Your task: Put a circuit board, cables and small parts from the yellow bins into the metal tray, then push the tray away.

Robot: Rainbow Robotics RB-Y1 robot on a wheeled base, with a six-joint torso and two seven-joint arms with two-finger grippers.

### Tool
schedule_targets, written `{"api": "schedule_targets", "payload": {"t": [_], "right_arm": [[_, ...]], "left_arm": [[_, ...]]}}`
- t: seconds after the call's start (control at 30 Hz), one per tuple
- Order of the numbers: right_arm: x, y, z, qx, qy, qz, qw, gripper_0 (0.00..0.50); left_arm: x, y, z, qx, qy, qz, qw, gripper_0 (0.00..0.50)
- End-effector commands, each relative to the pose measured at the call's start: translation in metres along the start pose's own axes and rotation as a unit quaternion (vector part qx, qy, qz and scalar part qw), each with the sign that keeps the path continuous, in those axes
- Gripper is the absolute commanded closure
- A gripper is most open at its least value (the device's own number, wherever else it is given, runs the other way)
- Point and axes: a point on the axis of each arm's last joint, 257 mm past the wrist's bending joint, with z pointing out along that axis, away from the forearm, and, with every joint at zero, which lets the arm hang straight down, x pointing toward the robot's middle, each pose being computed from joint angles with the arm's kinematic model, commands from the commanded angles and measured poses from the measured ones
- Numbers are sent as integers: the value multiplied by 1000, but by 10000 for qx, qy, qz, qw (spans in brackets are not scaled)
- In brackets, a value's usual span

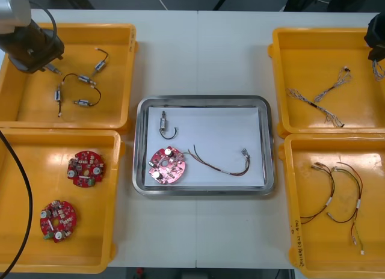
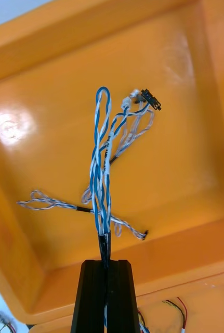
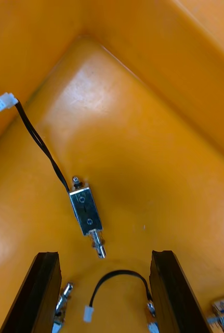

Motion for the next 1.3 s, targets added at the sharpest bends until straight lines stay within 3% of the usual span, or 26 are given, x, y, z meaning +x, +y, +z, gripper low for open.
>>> {"api": "schedule_targets", "payload": {"t": [0.03,0.3,0.4,0.67,0.8,1.07,1.3], "right_arm": [[-6,35,-23,-146,-288,-767,9965,500],[11,85,-35,-431,-399,-1747,9829,500],[30,111,-41,-628,-456,-2285,9704,500],[74,141,-49,-1109,-461,-3070,9441,500],[99,161,-53,-1220,-451,-3650,9219,500],[148,189,-47,-1107,-392,-4839,8672,500],[165,201,-40,-1119,-403,-5865,8011,500]], "left_arm": [[-40,-18,-21,145,-498,561,9971,0],[-42,-16,-8,97,-706,666,9952,0],[-42,-16,-1,111,-797,696,9943,0],[-31,-13,14,118,-801,754,9939,0],[-25,-14,23,177,-862,819,9927,0],[-16,-10,33,144,-876,948,9915,0],[-8,-1,42,88,-853,1019,9911,0]]}}
